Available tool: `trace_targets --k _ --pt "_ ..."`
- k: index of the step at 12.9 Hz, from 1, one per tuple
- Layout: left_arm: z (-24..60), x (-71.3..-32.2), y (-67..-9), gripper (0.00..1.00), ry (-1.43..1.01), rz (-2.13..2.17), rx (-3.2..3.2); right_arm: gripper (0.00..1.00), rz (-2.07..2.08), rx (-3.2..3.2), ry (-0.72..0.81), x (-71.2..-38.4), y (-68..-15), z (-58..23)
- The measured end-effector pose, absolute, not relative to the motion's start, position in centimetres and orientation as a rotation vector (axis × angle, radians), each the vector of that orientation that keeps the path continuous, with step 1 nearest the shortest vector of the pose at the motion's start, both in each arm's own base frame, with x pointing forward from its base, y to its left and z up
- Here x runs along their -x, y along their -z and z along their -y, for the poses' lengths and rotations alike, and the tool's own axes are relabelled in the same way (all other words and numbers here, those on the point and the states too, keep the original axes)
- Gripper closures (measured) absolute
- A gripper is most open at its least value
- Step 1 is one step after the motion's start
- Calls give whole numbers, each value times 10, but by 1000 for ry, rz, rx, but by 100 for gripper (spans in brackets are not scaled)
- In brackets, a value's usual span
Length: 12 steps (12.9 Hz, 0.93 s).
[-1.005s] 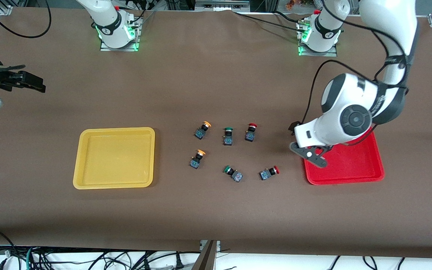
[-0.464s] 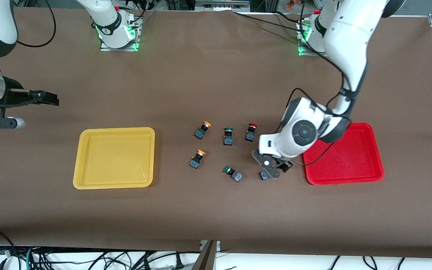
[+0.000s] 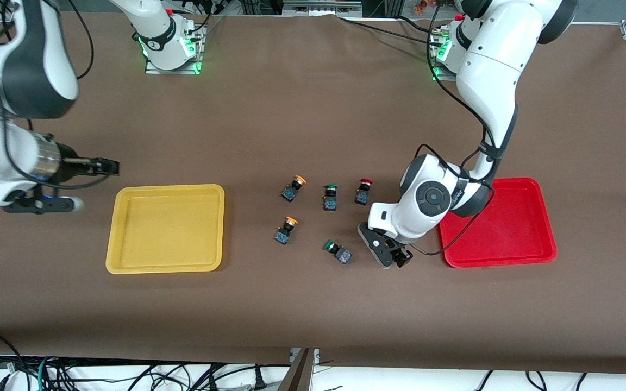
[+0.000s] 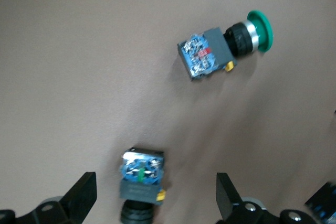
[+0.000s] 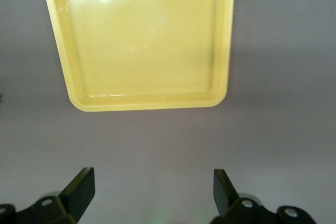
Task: Place red and yellow buttons in trays
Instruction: 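Grasp the red button with the left gripper while the right gripper grasps orange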
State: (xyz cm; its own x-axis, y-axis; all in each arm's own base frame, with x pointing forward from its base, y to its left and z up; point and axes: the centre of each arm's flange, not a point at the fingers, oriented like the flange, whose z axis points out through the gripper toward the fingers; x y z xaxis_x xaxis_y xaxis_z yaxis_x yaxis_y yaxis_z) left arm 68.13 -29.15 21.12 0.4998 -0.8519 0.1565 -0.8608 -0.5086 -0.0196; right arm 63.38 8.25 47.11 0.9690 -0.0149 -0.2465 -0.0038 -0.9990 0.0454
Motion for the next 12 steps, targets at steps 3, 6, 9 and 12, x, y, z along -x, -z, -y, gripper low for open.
trace_targets --k 3,6,9,12 --pt "284 -683 -199 0 -217 1602 -2630 0 115 -3091 357 -642 -439 -134" --pt "277 -685 -184 0 -231 1625 -2618 0 293 -3079 287 -642 -410 -201" --pt "278 -684 -179 18 -223 1630 -2614 0 454 -3056 229 -629 -377 -278" --pt "279 -684 -180 52 -225 1632 -2612 0 549 -3046 190 -614 -344 -336"
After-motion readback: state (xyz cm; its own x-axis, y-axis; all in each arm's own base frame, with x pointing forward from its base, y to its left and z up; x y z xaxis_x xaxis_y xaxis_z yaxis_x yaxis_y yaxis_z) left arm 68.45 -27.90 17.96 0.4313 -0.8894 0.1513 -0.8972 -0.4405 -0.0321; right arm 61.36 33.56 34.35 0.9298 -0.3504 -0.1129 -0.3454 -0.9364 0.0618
